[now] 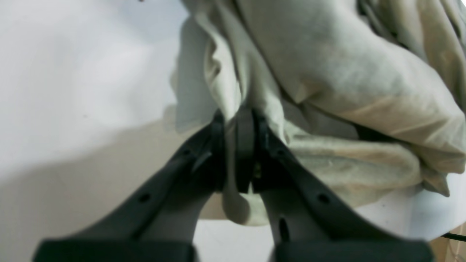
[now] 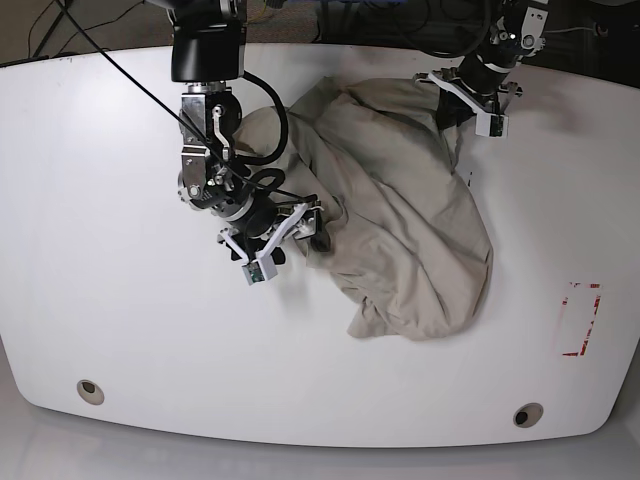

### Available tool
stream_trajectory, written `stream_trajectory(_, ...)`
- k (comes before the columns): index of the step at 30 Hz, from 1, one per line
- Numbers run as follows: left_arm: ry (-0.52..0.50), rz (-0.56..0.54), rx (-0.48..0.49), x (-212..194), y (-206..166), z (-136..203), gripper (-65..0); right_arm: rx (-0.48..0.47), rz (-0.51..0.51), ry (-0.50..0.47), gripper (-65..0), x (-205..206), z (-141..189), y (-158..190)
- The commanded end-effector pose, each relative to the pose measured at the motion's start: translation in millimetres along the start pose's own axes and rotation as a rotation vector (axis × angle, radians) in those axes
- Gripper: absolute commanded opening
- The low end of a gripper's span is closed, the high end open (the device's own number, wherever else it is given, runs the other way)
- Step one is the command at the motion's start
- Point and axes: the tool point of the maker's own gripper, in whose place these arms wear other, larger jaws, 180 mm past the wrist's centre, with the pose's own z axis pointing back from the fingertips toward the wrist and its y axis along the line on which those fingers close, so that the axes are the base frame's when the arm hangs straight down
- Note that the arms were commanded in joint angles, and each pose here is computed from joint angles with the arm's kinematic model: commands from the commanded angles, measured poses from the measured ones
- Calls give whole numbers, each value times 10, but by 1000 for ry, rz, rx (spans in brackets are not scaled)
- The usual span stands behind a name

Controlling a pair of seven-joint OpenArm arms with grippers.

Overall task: Layout the t-shirt on the table in an organized manner, then fold the t-shirt properly
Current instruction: 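Grasp the shirt edges with both grippers, right gripper pulling fabric outward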

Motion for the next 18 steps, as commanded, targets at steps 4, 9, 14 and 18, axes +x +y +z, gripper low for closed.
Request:
stream_trajectory(4,-36,-10,-16,103,-34,24,-649,44,9,-69,-168,285,-81,95)
stream_trajectory(9,-35,-9,-16,97,-34,27,-649,49,5,-75,-168,333,-111,113)
stream_trajectory(14,-33,-8,-19,90,-48,24,-649,54,-2,-67,-168,357,-169,98)
stream_trajectory(18,-33,-8,-19,90,-48,24,-649,67,-16,-60,-182,345,-223,145)
